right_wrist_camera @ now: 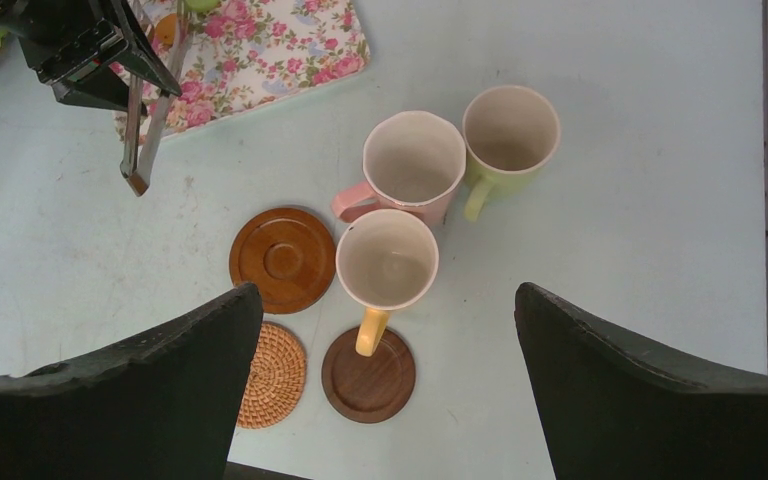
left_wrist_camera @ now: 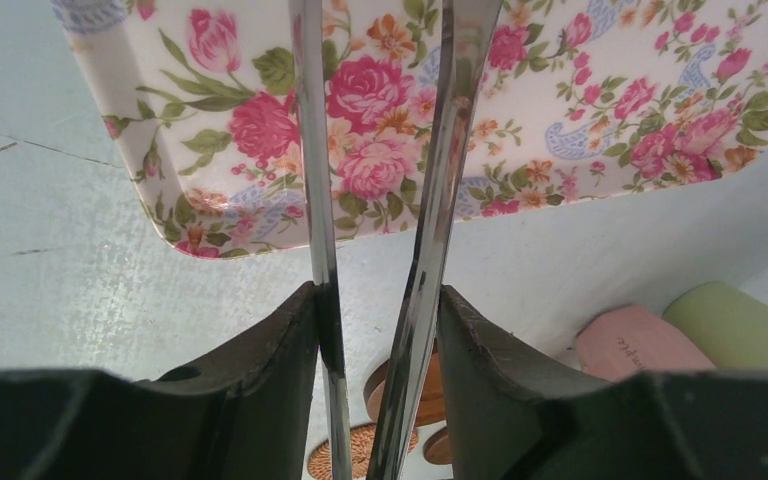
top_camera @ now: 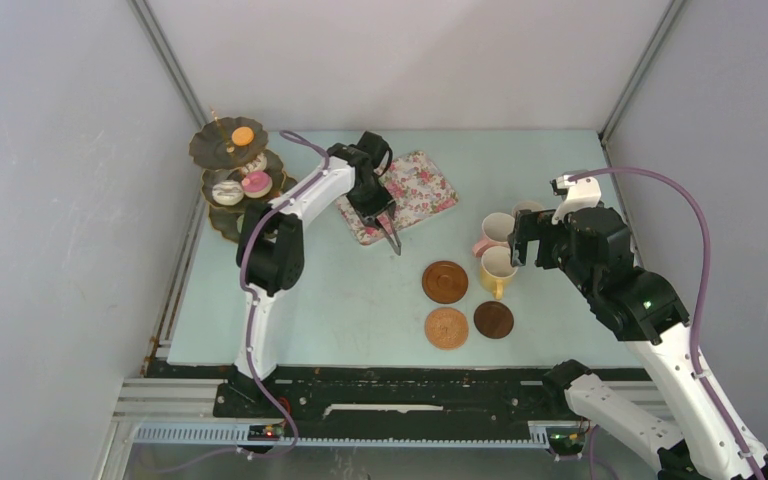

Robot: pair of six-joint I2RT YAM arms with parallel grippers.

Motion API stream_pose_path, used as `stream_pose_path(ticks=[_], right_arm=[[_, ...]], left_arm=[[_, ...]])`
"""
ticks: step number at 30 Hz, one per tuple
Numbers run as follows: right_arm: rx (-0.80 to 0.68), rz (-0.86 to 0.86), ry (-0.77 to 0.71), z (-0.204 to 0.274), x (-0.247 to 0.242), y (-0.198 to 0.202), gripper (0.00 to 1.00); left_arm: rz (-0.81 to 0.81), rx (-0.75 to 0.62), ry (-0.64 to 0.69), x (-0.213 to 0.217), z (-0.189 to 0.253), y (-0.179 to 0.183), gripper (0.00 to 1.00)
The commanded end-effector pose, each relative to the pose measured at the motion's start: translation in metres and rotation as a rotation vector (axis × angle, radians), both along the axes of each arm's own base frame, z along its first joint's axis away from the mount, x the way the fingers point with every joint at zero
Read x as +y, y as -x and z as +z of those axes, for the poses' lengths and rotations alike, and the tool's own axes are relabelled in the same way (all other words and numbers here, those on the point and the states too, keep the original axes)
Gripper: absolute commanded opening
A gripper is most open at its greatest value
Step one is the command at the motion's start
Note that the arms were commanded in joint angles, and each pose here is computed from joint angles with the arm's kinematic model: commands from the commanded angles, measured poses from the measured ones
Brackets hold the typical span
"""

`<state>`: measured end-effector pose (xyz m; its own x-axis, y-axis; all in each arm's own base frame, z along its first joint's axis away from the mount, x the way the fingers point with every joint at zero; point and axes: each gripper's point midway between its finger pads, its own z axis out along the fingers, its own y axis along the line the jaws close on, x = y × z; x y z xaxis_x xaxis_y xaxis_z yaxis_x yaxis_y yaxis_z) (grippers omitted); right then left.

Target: Serve the afternoon tea

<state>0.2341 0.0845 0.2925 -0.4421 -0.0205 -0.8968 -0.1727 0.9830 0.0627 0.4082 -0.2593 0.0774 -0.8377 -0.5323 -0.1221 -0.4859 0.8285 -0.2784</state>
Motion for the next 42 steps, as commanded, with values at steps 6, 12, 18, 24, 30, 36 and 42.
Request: stream_pose_path(ticks=[6,12,18,24,30,36,42], right_arm=[[-0.045,-0.012,-0.015,0.010,0.000,-0.004,1.00],[-0.045,-0.012,-0.015,0.010,0.000,-0.004,1.00],[-0.044,-0.009,-0.015,0.010,0.001,-0.004,1.00],[-0.040,-0.007,-0.010,0.008,0.001,-0.005,1.00],[-0.031,-0.007,-0.006,0.006,0.002,-0.007,1.00],[-0.019,-0.019,-0.014,0.004,0.001,-0.009,1.00],[-0.005,-0.035,-0.020,0.005,-0.002,-0.010,1.00]], left_arm=[[0.007,-0.092,0.061,-0.009,0.038,-0.011,0.44],[0.007,-0.093,0.063,-0.007,0.038,-0.010,0.41],[-0.040,-0.151,0.025,0.002,0.050,-0.016,0.46],[-0.255,-0.315,-0.098,0.025,0.083,-0.021,0.54],[-0.476,-0.394,-0.230,0.058,0.089,-0.003,0.55],[-0.644,-0.401,-0.348,0.086,0.066,0.004,0.53],[-0.699,-0.475,-0.284,0.094,0.064,-0.005,0.54]])
